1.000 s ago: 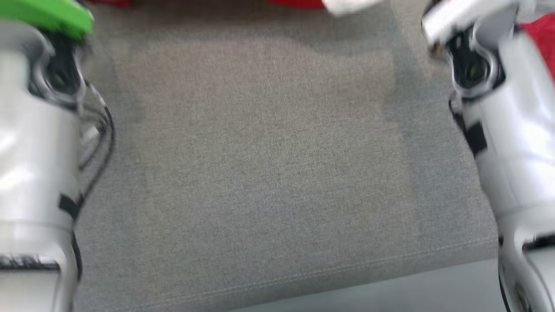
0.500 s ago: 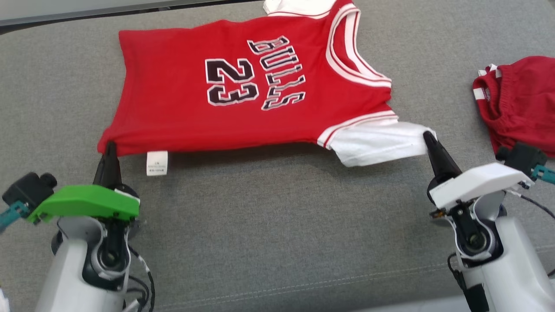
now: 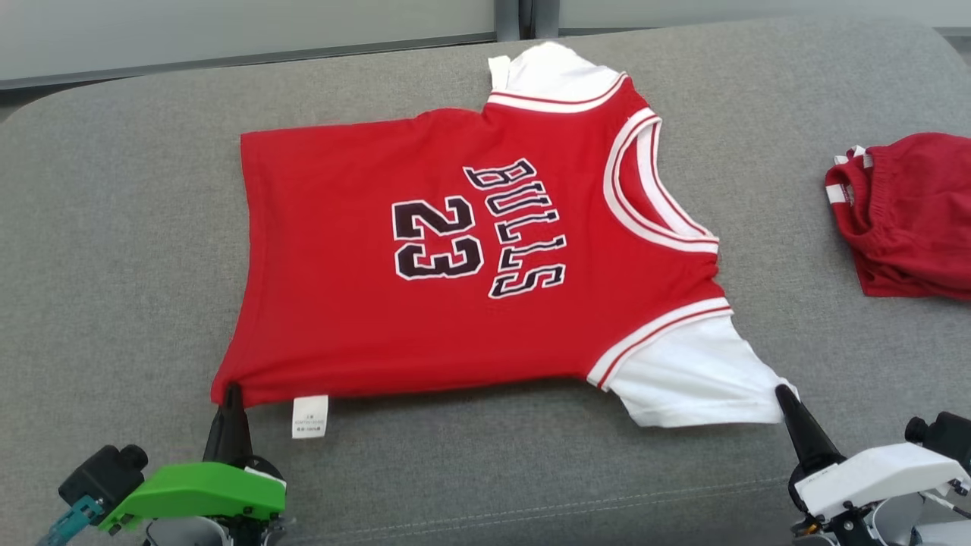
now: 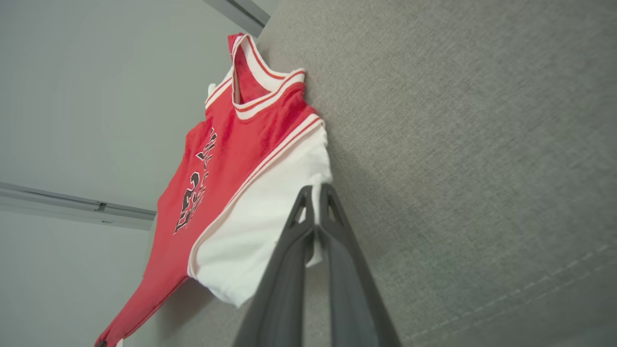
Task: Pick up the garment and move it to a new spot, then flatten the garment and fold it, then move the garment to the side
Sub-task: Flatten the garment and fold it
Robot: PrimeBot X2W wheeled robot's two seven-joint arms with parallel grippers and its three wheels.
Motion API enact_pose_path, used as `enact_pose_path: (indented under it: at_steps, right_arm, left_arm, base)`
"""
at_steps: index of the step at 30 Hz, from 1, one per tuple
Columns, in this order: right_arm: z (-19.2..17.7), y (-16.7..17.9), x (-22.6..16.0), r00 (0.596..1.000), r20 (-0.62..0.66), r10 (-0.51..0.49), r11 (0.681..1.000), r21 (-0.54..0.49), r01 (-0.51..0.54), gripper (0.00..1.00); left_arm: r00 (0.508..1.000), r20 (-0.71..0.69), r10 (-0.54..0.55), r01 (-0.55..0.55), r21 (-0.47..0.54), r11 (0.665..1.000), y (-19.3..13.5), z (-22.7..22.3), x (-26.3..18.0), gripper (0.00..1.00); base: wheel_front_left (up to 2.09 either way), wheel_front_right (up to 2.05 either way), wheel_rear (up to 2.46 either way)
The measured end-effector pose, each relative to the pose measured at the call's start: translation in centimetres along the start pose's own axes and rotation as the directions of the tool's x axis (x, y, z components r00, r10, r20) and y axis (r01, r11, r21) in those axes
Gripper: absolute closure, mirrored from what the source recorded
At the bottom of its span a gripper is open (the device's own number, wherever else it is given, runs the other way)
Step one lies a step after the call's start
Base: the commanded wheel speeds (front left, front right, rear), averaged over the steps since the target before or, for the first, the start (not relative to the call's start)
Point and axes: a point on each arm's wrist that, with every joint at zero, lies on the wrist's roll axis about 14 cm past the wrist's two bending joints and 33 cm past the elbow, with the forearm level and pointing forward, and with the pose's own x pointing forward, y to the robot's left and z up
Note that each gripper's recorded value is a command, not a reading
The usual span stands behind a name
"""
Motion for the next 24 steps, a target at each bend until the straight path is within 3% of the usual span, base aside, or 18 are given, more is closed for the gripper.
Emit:
enact_pose_path:
  at_steps: [11,24]
  right_arm:
    - [-1.1,-0.7,-2.8,1.0,-0.004,-0.011,0.999,0.053,0.011,1.0]
    - [-2.0,-0.8,-2.7,0.999,-0.033,-0.007,0.993,0.118,0.01,1.0]
  left_arm:
    - [0.999,-0.032,0.021,-0.019,0.047,0.999,1.4,-1.4,-2.9,1.0]
    - [0.998,-0.056,0.034,-0.033,0.029,0.999,1.7,-2.0,-3.9,1.0]
  base:
    - [0.0,0.0,0.0]
    - [0.0,0.0,0.0]
